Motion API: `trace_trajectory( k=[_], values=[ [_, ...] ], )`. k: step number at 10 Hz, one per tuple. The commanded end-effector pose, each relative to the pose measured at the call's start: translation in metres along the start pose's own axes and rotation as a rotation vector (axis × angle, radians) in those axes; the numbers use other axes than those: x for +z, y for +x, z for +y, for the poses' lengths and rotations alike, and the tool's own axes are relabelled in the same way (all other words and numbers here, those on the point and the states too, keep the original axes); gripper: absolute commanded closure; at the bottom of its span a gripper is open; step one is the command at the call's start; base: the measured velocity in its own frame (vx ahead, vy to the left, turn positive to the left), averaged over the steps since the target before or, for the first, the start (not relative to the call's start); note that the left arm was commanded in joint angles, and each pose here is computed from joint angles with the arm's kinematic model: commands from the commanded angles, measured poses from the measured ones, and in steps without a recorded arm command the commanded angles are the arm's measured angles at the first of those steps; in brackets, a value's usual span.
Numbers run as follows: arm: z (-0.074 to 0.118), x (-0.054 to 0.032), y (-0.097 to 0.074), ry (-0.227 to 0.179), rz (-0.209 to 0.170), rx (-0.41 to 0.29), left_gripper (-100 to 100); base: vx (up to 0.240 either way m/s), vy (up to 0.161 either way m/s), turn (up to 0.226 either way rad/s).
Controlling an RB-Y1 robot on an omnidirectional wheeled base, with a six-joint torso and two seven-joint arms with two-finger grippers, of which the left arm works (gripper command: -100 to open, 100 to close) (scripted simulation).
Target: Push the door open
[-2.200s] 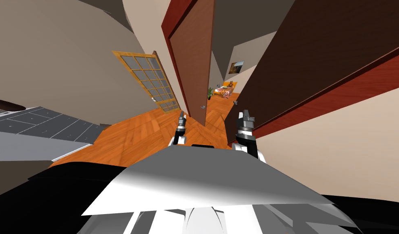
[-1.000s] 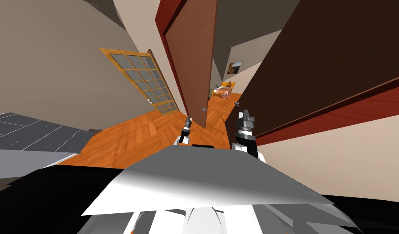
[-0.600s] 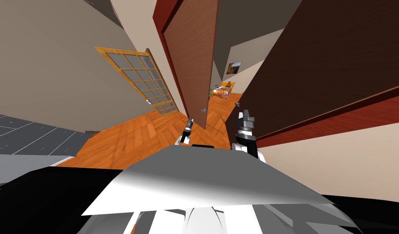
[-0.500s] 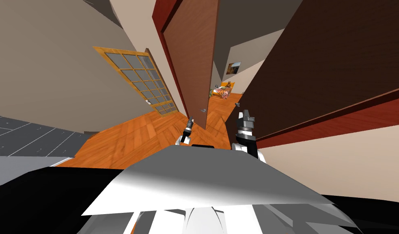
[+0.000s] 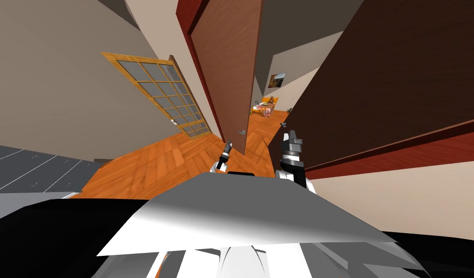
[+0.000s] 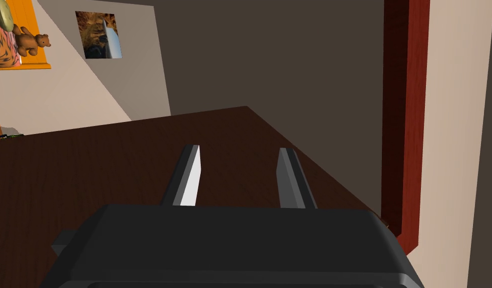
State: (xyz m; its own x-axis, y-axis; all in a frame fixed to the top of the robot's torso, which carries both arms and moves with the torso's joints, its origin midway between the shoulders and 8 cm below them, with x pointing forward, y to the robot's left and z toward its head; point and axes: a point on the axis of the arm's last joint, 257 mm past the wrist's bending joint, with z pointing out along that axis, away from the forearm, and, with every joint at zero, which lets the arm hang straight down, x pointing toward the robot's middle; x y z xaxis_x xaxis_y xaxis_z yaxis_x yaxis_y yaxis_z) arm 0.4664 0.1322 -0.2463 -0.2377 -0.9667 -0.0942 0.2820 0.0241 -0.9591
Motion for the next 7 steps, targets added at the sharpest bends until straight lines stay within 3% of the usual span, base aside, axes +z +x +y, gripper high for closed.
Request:
trace_trajectory(
  k=[1, 7],
  values=[
    [0.012, -0.0011, 0.009, -0.017, 0.02, -0.011, -100, 0.079, 0.05, -0.029],
    [0.05, -0.0062, 0.039, -0.082, 0.092, -0.045, -100, 0.096, 0.047, -0.031]
  ],
)
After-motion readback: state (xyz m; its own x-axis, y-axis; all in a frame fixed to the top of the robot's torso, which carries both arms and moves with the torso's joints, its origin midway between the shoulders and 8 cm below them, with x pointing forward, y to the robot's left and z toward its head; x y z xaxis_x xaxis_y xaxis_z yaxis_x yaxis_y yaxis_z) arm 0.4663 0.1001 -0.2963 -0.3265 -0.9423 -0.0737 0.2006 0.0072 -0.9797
